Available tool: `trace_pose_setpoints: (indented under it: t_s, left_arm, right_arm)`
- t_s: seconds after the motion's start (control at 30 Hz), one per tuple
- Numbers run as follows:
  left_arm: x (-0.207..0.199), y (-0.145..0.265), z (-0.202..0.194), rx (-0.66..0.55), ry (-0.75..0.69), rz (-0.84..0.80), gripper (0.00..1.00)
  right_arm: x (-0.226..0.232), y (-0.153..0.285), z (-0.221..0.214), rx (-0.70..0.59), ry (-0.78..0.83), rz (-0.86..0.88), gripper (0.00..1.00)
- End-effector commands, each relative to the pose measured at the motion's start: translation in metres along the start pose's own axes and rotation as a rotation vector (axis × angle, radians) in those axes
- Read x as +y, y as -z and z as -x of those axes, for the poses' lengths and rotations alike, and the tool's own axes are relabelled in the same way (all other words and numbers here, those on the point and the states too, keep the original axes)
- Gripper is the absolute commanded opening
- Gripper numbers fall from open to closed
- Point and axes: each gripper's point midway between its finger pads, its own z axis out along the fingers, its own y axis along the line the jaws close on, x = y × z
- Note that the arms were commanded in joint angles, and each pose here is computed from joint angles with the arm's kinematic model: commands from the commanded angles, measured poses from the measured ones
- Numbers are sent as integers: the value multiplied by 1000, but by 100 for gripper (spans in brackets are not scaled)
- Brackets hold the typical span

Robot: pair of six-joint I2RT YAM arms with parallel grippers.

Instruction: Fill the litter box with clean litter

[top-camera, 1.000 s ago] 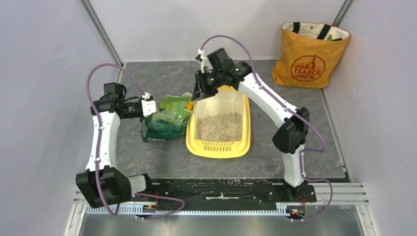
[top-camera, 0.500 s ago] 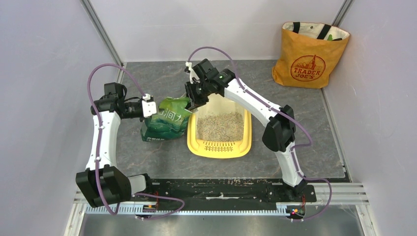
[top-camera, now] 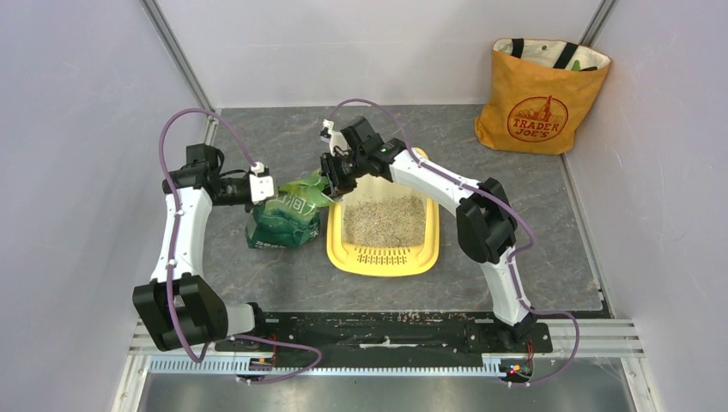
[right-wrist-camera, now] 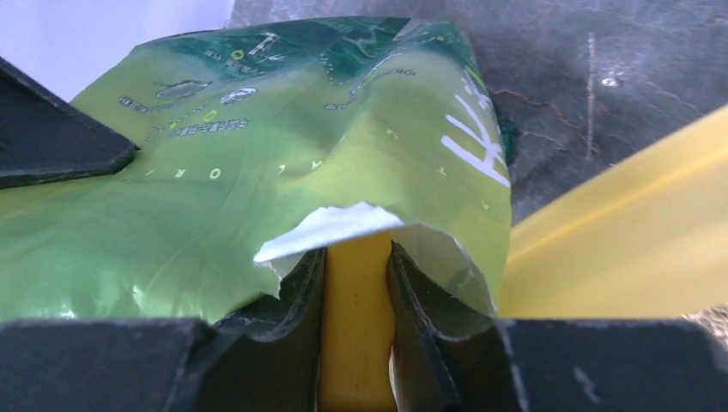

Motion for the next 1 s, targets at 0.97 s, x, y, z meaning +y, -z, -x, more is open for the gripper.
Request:
trace_pose_setpoints:
  t_s: [0.97]
  left_arm:
    - [27,-5,24,-41,-135,38,2]
  right_arm:
    - [42,113,15,-227,-179,525,0]
